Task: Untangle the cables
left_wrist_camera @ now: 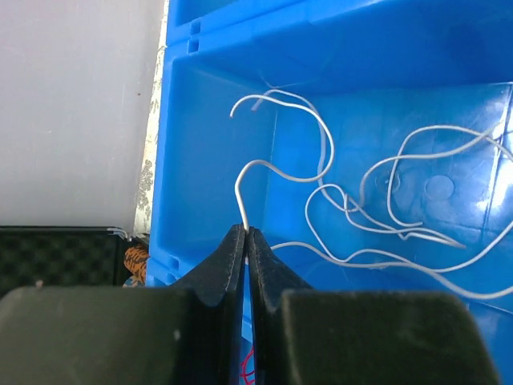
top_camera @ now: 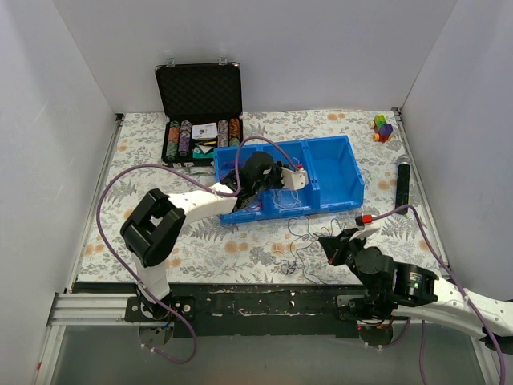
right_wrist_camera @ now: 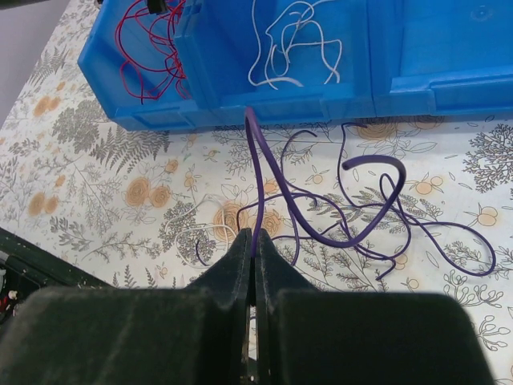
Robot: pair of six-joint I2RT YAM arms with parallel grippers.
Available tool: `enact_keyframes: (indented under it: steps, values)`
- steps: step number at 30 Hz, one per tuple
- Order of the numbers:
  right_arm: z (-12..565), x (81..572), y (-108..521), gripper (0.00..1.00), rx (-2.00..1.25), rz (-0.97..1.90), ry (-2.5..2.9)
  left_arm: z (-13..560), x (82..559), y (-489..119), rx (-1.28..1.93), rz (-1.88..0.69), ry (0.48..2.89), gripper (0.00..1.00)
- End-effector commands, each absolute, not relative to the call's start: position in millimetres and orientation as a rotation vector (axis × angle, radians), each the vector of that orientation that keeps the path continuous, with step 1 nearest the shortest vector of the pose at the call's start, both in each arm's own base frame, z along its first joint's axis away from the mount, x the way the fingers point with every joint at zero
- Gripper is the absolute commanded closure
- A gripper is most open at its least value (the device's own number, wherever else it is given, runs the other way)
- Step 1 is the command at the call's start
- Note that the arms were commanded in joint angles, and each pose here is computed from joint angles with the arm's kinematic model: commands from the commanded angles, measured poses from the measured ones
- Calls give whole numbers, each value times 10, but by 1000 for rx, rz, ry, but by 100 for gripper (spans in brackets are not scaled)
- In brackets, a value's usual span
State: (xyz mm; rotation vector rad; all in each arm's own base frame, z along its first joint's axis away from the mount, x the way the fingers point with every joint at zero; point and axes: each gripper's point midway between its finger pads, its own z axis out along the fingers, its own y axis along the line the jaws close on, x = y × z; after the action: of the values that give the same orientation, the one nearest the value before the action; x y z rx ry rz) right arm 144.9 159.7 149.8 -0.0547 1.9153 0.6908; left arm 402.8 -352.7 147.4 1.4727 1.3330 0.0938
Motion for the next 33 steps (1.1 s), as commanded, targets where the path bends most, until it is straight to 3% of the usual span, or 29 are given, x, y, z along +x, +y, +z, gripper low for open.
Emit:
enact_keyframes:
  steps: [1,5,6,7,8,11,16,18,20,23,27,33]
  values:
    - [1672,1485,1566,99,15,727,1874,1572,4023,-3476,1526,137,1303,100]
    - [1678,1485,1570,99,19,728,1876,1619,4089,-3511,1512,135,1344,100]
    - [1678,1486,1572,99,19,728,1876,1644,4099,-3525,1508,128,1355,96]
    - [1681,1484,1574,99,16,729,1876,1730,4120,-3561,1491,116,1353,88]
    - [1682,1485,1576,99,15,727,1876,1811,4131,-3590,1471,101,1354,71]
    - [1686,1485,1576,99,14,726,1877,2032,4099,-3626,1433,53,1356,45]
    - [1677,1482,1581,99,5,718,1884,2539,3838,-3693,1380,-85,1306,22]
    - [1662,1481,1585,99,1,714,1889,2725,3686,-3691,1374,-141,1286,18]
    - [1636,1482,1589,99,-2,709,1893,2791,3554,-3654,1382,-179,1282,5]
    - [1613,1483,1615,99,-6,710,1896,2774,3498,-3560,1400,-155,1283,2]
    - [1587,1481,1644,99,-17,701,1909,2881,3529,-3511,1362,-134,1290,5]
    - [1539,1465,1634,99,-33,683,1933,2439,2429,-3383,1682,-441,1147,5]
